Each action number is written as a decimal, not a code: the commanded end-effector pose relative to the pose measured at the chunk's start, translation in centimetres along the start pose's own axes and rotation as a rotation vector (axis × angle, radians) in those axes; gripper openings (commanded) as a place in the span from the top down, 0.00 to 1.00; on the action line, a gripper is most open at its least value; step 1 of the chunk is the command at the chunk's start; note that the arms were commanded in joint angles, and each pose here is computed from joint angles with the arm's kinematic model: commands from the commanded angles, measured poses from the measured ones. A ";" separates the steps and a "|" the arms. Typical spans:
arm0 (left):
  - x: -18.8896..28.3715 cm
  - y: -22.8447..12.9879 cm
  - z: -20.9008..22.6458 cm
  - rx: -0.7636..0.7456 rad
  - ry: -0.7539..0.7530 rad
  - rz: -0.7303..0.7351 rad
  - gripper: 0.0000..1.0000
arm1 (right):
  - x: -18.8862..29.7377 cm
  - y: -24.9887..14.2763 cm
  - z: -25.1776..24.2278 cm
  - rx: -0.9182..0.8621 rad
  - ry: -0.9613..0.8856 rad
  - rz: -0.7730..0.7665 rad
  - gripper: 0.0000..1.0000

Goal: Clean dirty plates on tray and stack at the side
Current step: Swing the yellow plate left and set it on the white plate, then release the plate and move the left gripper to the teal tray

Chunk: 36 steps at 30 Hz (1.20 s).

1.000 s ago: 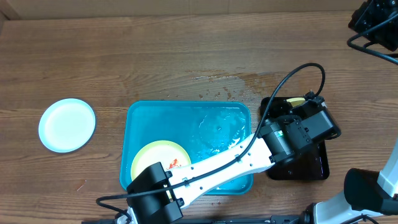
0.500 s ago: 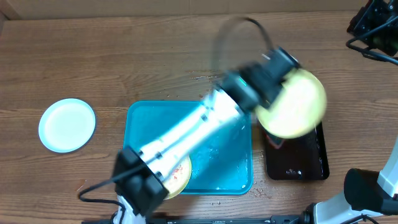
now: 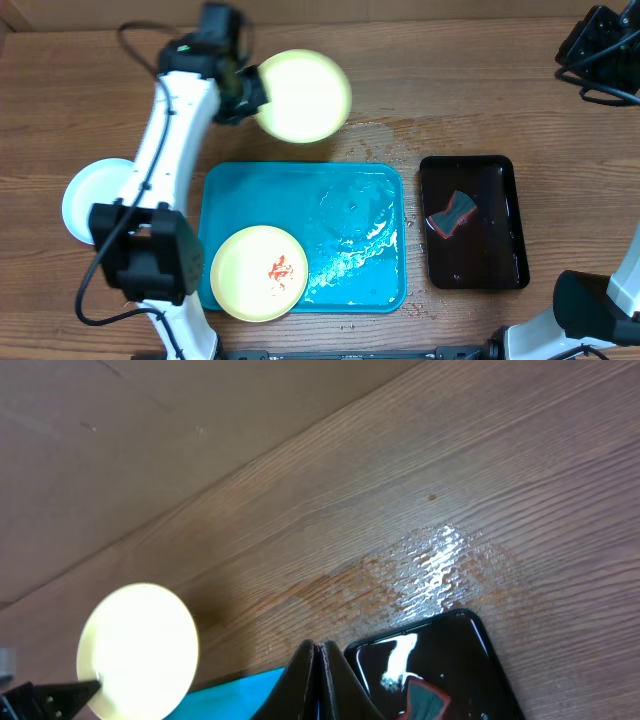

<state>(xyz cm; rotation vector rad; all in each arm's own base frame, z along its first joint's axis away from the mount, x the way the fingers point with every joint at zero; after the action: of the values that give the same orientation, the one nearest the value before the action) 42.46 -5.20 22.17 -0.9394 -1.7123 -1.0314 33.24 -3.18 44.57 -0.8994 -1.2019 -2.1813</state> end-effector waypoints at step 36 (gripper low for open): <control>2.2 -16.3 36.5 1.210 0.087 -0.257 0.96 | 1.7 -2.0 0.9 0.020 0.110 0.101 0.96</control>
<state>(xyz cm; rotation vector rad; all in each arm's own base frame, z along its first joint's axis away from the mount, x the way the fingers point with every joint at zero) 15.68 22.65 12.84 0.1361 -1.9596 -0.0965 31.94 -1.87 43.78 -0.8647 -1.0718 -2.0867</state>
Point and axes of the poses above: each gripper's point midway between its finger pads, its own x axis back along the fingers, its own z axis along the line the jaws close on, y = z × x, the point moved 8 cm from there along x, back along the fingers, and after that the axes turned 1 degree about -x, right-handed, at the moved point
